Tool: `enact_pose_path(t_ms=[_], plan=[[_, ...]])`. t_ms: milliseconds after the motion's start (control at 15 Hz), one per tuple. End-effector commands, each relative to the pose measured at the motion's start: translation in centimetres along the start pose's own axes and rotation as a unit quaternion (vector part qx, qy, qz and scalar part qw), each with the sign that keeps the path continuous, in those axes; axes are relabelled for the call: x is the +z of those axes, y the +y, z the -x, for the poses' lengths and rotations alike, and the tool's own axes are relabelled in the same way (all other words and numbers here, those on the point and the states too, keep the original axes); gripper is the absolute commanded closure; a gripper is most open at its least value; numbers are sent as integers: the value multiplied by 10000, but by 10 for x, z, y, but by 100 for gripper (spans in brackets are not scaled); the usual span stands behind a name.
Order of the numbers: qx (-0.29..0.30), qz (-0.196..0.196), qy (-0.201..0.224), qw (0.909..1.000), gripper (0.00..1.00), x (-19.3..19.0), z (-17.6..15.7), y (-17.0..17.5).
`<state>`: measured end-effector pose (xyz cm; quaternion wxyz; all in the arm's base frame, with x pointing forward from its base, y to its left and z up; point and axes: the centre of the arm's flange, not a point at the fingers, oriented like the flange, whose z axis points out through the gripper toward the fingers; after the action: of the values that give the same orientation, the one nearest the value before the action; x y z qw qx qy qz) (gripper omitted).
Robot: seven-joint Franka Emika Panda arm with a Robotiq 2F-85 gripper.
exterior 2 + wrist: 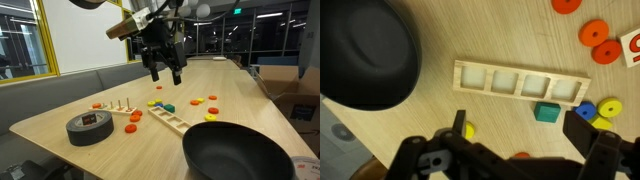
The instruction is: Put the orange ring on the object
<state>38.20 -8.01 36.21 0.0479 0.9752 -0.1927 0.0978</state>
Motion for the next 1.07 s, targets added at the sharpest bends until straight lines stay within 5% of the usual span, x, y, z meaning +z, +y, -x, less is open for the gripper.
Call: enact_pose_path(t_ms=[0,1000], plan=[[581,-114,-72,9982,0,22,-30,8],[2259,-187,-773,9709,0,100,-101,38]])
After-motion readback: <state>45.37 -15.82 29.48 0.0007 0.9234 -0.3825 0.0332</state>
